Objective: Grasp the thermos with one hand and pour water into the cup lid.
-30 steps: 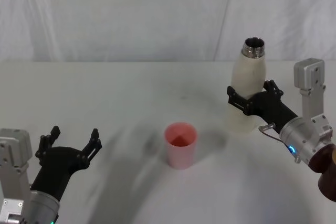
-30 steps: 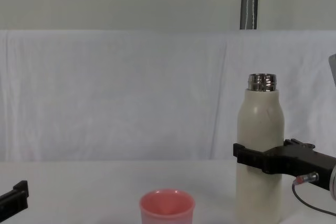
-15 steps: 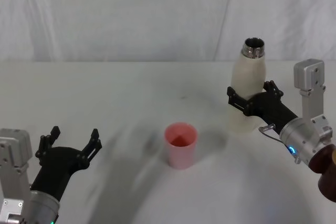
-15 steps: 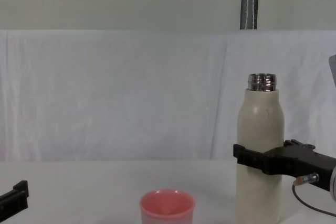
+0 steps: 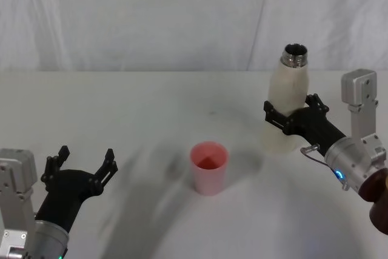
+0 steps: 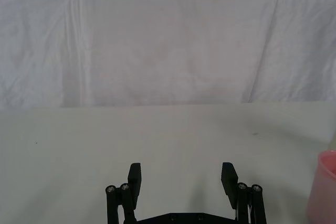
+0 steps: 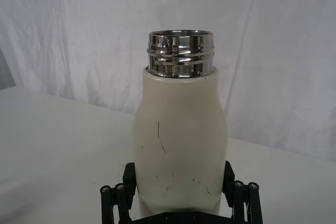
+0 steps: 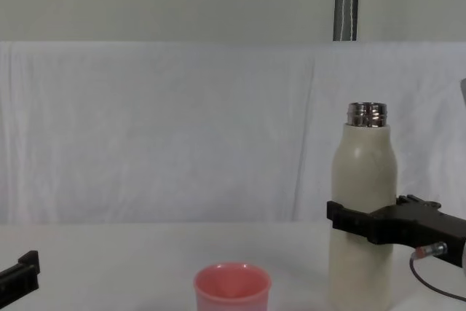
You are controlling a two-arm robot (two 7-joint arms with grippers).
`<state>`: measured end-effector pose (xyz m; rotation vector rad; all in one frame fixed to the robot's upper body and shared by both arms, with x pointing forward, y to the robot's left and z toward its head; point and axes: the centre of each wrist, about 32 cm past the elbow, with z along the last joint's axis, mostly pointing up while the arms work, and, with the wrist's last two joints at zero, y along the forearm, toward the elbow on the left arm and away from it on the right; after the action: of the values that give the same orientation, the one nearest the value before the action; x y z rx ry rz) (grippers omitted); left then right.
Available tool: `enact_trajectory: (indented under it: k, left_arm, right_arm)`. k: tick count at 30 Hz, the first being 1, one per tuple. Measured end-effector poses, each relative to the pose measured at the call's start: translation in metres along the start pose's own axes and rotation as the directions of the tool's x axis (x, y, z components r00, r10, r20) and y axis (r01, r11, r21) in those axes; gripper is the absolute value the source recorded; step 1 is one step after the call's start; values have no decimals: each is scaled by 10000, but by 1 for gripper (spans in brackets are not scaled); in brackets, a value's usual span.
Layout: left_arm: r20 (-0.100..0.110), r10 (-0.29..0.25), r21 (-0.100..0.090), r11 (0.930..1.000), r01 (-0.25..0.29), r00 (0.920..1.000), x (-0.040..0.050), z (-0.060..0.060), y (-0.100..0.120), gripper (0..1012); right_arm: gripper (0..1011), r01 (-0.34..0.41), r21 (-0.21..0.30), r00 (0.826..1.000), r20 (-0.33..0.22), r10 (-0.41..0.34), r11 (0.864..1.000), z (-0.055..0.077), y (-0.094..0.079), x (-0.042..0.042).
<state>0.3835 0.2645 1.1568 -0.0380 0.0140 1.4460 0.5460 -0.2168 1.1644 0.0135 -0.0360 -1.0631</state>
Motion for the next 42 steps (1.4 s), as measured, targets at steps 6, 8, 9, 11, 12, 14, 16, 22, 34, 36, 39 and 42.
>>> enact_trajectory:
  k: [6, 8, 9, 11, 12, 14, 16, 22, 34, 36, 39, 42]
  left_arm:
    - [0, 0, 1, 10000, 0, 10000, 0, 0, 0, 1001]
    - [0, 0, 0, 10000, 0, 10000, 0, 0, 0, 1001]
    - [0, 0, 0, 10000, 0, 10000, 0, 0, 0, 1001]
    - [0, 0, 0, 10000, 0, 10000, 0, 0, 0, 1001]
    - [0, 0, 1, 10000, 0, 10000, 0, 0, 0, 1001]
    - [0, 0, 0, 10000, 0, 10000, 0, 0, 0, 1001]
    - [0, 0, 0, 10000, 0, 10000, 0, 0, 0, 1001]
    - [0, 0, 0, 10000, 0, 10000, 0, 0, 0, 1001]
    - [0, 0, 0, 10000, 0, 10000, 0, 0, 0, 1001]
    - [0, 1, 0, 10000, -1, 10000, 0, 0, 0, 1001]
    - [0, 0, 1, 10000, 0, 10000, 0, 0, 0, 1001]
    - [0, 0, 0, 10000, 0, 10000, 0, 0, 0, 1001]
  right_arm:
    - [1000, 28, 36, 10000, 7, -28, 10000, 0, -67, 11]
    - [1000, 40, 30, 10000, 17, -41, 10000, -2, -91, 18]
    - [1000, 42, 26, 10000, 26, -42, 10000, -2, -104, 21]
    - [1000, 40, 21, 10000, 26, -40, 10000, -1, -118, 23]
    - [1000, 21, 2, 10000, 31, -21, 10000, 3, -133, 25]
    - [1000, -10, -20, 10000, 38, 11, 10000, 4, -150, 25]
    - [1000, -39, -55, 10000, 46, 40, 10000, 4, -172, 25]
    - [1000, -139, -123, 9999, 90, 140, 9998, 11, -236, 25]
    - [1000, -7, -60, 9999, 148, 7, 10000, 58, -441, 31]
    - [1000, 127, -5, 9998, 148, -127, 9999, 68, -487, 28]
    - [1000, 268, 80, 9995, 143, -269, 9996, 78, -528, 17]
    - [1000, 504, 207, 9986, 127, -507, 9985, 75, -584, -3]
